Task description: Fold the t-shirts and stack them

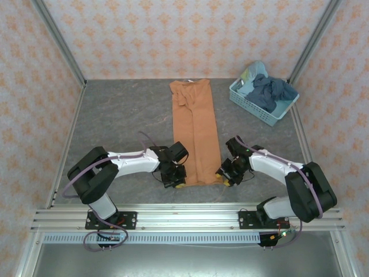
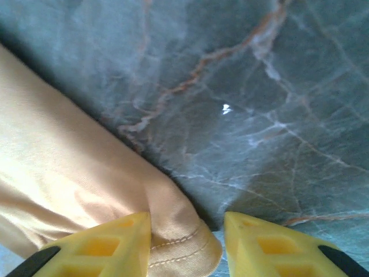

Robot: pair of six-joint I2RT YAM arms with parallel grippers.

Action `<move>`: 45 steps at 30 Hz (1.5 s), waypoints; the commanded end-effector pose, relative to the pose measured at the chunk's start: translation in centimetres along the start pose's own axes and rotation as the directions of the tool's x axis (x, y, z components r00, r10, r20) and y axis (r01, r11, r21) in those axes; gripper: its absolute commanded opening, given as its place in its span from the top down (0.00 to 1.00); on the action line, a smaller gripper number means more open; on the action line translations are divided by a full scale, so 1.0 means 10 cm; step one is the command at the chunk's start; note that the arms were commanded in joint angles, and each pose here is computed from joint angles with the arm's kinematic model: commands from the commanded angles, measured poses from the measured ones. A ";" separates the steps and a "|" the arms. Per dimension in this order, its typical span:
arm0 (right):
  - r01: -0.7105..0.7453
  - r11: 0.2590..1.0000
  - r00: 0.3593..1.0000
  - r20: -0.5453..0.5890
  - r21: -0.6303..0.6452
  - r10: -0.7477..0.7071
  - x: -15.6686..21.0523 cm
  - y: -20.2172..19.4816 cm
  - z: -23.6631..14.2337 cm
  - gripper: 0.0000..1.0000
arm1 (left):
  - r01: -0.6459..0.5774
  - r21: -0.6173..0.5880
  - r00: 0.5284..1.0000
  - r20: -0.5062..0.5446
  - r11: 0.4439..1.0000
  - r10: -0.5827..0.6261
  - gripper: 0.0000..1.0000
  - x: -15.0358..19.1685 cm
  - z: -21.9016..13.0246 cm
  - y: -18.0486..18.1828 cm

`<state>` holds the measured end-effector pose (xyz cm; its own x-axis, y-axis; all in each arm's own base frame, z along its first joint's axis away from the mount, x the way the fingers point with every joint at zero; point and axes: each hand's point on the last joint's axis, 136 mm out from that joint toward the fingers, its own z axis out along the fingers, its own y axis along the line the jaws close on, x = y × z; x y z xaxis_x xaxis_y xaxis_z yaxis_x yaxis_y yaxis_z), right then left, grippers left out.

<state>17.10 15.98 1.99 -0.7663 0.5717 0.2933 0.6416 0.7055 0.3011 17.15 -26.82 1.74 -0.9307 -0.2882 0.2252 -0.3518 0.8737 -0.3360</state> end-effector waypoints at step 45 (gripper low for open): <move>0.145 0.986 0.974 0.165 0.084 -0.158 0.21 0.40 -0.78 1.00 | -0.065 0.087 0.968 0.248 0.994 0.041 1.00 -0.27 -0.99 -0.17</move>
<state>16.68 17.68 10.24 -0.8633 0.4818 0.1501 0.5043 0.8123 0.2930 19.44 -25.05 9.86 -0.9544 -0.2975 0.0258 -0.2755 0.8442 -0.4599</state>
